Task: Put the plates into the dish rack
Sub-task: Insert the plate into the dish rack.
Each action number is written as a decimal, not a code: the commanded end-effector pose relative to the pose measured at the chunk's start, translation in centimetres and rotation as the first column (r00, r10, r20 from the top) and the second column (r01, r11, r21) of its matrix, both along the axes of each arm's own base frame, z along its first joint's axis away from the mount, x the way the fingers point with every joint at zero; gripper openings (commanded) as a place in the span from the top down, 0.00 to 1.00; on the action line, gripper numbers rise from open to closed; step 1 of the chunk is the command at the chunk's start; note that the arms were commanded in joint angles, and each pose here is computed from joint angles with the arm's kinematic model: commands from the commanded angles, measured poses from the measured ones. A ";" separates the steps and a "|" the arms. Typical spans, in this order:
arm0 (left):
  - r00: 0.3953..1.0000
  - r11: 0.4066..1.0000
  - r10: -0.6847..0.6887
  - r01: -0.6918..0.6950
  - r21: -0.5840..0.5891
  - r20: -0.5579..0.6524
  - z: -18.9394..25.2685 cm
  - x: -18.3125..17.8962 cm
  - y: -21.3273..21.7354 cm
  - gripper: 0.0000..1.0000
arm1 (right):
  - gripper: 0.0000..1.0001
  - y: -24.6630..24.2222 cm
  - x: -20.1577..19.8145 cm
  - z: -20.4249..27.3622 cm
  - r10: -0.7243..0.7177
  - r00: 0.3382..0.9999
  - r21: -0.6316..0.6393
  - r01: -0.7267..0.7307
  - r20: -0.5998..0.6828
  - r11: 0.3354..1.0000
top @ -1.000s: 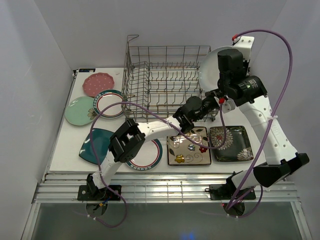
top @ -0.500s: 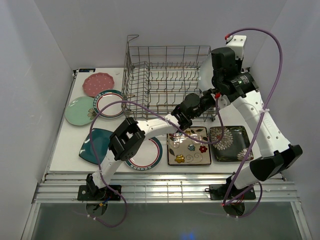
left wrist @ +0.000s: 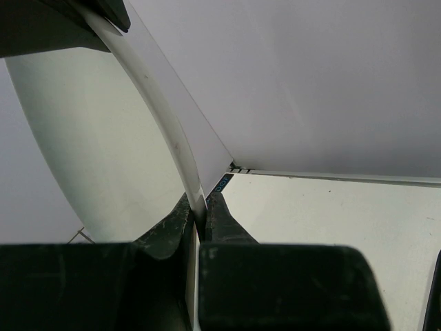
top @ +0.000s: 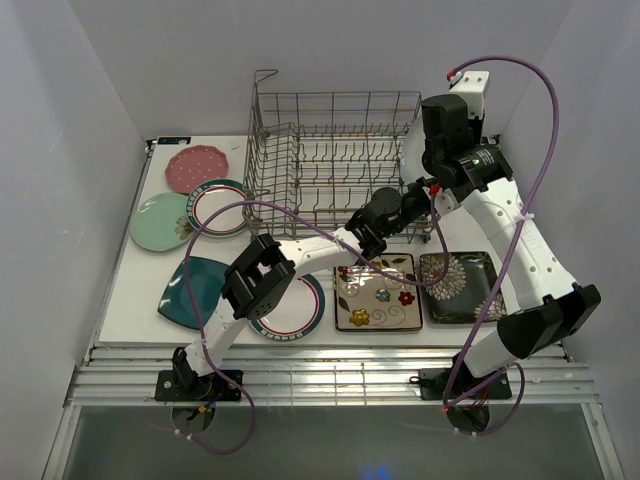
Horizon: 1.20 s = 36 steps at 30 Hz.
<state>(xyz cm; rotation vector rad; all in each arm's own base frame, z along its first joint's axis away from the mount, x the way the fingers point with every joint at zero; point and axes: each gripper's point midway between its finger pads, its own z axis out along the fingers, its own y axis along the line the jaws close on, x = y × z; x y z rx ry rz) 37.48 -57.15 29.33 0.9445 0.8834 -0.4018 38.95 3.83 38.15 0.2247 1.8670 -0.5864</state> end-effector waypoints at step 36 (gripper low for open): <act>0.981 0.981 -0.193 0.192 0.026 0.014 -0.7 -5.7 -2.3 1.00 | 0.92 5.5 6.1 0.3 0.252 0.968 0.034 -0.253 0.017 0.967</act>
